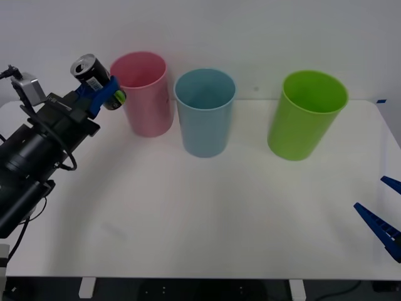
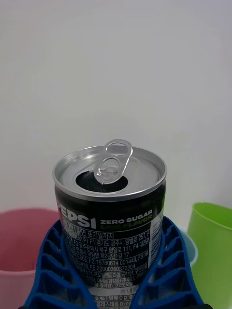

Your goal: Grasp the object on the table and drop it into the matching bin: aluminum can to the light blue bin, PET bottle to the pink bin.

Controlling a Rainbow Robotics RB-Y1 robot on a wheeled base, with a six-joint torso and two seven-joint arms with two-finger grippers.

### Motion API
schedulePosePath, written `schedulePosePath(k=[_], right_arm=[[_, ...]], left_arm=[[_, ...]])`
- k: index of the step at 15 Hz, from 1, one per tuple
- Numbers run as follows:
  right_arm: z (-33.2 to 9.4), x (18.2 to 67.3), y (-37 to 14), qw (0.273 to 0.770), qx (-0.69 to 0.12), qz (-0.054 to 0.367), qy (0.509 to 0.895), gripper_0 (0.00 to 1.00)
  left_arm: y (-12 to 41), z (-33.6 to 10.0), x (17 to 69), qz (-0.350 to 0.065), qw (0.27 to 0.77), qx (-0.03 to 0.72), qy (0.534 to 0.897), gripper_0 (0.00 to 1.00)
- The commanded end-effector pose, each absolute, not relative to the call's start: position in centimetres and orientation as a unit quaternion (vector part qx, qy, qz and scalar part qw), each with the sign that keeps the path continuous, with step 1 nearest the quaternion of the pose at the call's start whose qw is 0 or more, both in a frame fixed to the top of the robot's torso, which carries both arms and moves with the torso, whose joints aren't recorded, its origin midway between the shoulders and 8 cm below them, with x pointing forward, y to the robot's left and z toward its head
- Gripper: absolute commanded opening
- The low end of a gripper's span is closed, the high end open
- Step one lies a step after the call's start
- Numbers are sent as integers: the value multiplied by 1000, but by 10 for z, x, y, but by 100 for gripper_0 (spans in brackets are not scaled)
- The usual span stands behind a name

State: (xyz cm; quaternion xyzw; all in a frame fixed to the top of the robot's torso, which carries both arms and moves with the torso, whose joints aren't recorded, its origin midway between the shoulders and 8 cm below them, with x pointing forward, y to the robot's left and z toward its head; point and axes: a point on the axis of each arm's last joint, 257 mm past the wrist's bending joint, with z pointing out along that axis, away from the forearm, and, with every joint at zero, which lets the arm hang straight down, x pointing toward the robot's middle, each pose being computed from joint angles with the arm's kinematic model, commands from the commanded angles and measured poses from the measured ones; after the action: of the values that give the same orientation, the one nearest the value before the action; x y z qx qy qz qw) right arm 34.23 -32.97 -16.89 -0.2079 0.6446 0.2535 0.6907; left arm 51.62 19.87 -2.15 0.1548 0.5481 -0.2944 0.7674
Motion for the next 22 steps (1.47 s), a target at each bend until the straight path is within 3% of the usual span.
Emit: schedulePosePath(k=[1,11,22], right_arm=[[-169,342,-330,691,-208,253,645,100],[-169,342,-330,691,-208,253,645,100],[-169,342,-330,691,-208,253,645,100]], left_arm=[[177,-12,528,-301,761,160,551,0],[106,-3,577,-285,760,165,560,0],[50,2,630,-258,736,218,586,0]])
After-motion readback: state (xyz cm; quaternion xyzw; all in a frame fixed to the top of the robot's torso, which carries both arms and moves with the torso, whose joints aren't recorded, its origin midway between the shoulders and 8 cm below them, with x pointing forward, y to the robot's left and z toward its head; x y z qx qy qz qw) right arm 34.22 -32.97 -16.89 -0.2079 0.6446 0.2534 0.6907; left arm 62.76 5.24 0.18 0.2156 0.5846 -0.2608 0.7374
